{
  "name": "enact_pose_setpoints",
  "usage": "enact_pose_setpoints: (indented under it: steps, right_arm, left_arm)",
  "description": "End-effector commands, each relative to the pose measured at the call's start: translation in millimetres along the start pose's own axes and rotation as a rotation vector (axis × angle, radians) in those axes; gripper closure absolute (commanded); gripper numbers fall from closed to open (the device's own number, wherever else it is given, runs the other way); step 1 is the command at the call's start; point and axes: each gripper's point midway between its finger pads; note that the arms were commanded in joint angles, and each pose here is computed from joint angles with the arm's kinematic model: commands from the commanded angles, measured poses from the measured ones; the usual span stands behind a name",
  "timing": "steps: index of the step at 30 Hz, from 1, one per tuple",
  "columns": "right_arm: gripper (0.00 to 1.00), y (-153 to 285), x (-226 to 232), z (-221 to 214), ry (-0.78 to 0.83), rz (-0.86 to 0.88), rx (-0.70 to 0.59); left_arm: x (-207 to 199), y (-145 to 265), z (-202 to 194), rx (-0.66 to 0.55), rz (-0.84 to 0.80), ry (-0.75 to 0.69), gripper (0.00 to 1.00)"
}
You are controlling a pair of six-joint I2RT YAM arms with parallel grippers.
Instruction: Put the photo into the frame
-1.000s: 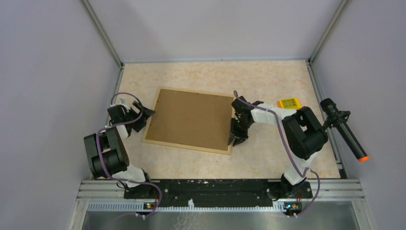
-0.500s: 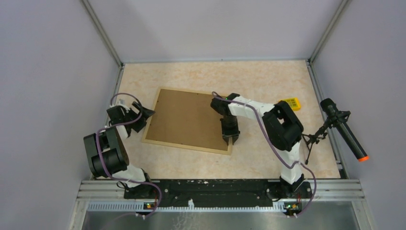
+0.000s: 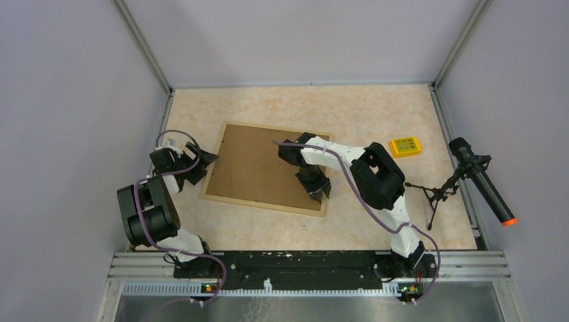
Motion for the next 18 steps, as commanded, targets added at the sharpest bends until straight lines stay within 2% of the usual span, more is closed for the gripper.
enact_pose_setpoints:
  steps: [1,5,8,10,13,16,18]
  right_arm:
    - [0.64,-115,-1,62,0.155,-0.171,-0.203]
    - [0.64,-116,13,63,0.281,-0.066,-0.221]
    - [0.62,-108,15,67,0.293,-0.013,-0.248]
    - [0.57,-92,13,71,0.243,0.038,-0.269]
    - [0.44,-46,10,76,0.141,0.154,-0.315]
    - [0.36,4,1,75,0.030,0.291,-0.354]
    - [0.35,26,-18,80,-0.071,0.366,-0.373]
  left_arm:
    - [23,34,-157,0.519,0.153,0.332,0.05]
    - [22,34,-157,0.525,0.146,0.331,0.05]
    - [23,34,-156,0.524,0.151,0.327,0.06]
    - [24,34,-151,0.512,0.162,0.301,0.06]
    - [22,35,-132,0.472,0.167,0.233,0.05]
    - [9,36,-96,0.387,0.138,0.128,0.04]
    - [0,39,-70,0.315,0.124,0.038,0.02]
Point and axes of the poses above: each gripper's point midway between its finger pads, its own y axis back along the fingers, its own x axis along the line the jaws close on, z = x × y, and after that the axes turned 14 degrees about -y, right-handed
